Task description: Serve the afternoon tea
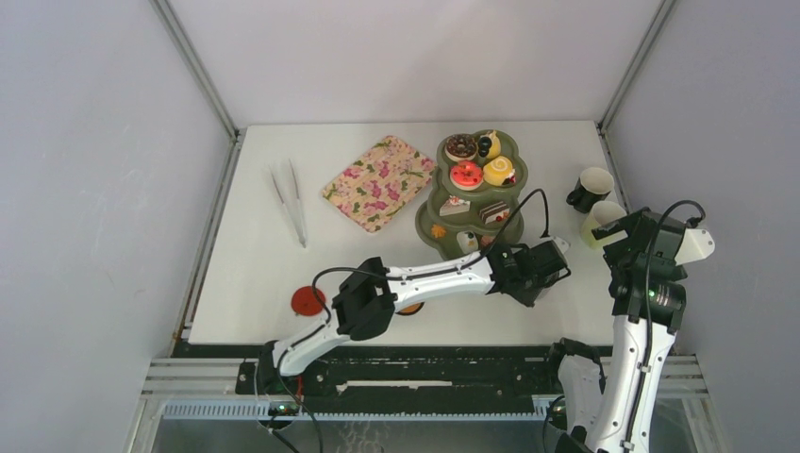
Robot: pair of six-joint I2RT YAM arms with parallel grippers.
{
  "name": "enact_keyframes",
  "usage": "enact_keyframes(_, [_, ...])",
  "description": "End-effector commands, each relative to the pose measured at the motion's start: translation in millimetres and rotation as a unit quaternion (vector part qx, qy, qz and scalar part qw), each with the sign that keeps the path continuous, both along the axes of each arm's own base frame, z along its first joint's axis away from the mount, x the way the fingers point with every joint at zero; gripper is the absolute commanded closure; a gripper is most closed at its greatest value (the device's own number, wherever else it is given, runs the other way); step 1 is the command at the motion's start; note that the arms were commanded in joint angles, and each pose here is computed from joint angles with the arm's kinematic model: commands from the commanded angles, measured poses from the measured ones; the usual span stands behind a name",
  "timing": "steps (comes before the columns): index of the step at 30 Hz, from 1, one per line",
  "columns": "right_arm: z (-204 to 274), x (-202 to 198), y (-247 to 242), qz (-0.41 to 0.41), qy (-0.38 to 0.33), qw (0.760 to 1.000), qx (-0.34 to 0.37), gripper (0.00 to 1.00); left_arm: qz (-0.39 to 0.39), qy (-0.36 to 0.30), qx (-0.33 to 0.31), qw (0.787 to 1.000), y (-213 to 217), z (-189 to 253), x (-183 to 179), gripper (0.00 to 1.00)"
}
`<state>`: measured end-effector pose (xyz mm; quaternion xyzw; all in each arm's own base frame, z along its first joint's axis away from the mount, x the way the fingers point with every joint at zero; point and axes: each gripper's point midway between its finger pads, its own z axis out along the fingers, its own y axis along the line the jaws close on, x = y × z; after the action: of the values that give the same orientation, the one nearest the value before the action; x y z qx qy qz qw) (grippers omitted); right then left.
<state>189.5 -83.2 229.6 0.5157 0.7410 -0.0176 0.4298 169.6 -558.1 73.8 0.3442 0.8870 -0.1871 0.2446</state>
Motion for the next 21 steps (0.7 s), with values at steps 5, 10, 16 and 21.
enact_keyframes(5, [22.6,1.9,-1.1,0.001,-0.033,0.999,-0.012,0.02,0.002,-0.027,-0.031,0.999,0.8,32.2,15.5,0.99])
enact_keyframes(10, [22.5,-0.8,-1.7,-0.002,-0.032,0.999,-0.015,0.02,-0.023,-0.045,-0.001,0.999,41.6,45.7,7.6,1.0])
enact_keyframes(16, [23.9,-0.1,-2.1,-0.004,-0.035,0.999,-0.017,0.02,-0.051,-0.047,0.004,0.998,114.9,78.3,-17.9,1.0])
enact_keyframes(21, [21.0,-0.4,-1.3,-0.003,-0.032,0.999,-0.016,0.03,-0.007,-0.067,0.001,0.998,185.9,89.2,-27.2,1.0])
